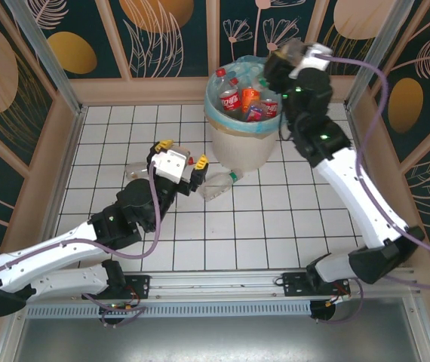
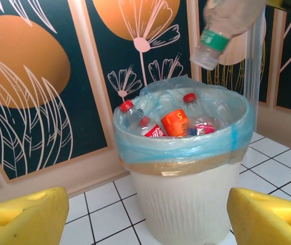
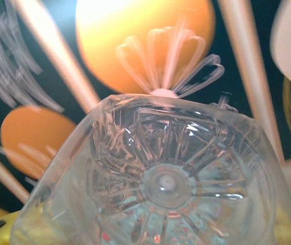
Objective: Put the plastic bottles in the bin
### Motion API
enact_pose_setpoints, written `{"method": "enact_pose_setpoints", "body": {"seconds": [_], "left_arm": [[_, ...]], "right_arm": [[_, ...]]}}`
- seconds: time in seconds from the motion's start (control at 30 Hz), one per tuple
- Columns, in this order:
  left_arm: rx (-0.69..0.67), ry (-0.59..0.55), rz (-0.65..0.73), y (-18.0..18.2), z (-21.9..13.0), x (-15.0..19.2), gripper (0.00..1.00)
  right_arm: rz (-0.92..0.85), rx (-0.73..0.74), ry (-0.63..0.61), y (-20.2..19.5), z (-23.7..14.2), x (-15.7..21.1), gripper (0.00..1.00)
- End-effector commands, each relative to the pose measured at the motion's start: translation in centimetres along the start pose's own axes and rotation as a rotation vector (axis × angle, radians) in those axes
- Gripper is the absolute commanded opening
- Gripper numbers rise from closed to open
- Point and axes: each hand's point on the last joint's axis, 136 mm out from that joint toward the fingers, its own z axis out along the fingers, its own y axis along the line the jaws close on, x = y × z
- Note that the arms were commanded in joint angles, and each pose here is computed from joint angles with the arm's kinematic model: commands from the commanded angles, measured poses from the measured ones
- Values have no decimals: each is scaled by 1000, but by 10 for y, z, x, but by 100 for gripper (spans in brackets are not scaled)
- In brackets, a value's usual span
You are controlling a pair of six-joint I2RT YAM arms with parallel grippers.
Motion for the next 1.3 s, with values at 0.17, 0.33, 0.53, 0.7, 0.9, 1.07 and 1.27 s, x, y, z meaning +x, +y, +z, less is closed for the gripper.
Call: {"method": "enact_pose_setpoints", "body": {"seconds": [0.17,0.33,0.53,0.7,0.9,1.07,1.27], "left_arm": [[-30,5,-54,18,-15,-2,81],[-50,3,-91,32,-28,0,81],[-77,13,-93,44,-37,5,82],[-110,22,-94,51,-39,7,82],[-140,21,-157,58,-42,13,82],[-147,55,-162,54,-39,24,82],[-173,89,-164,53,-33,28,82]], "right_arm": [[-508,34,86,28,44,70,59],[-542,-21,191,27,40,112,85],[-422,-66,166,38,31,97,96],[-405,-95,162,51,35,82,92],[-357,90,284,15,49,81,74],[-321,120,404,-16,61,112,55],[-274,112,555,-44,70,177,47]]}}
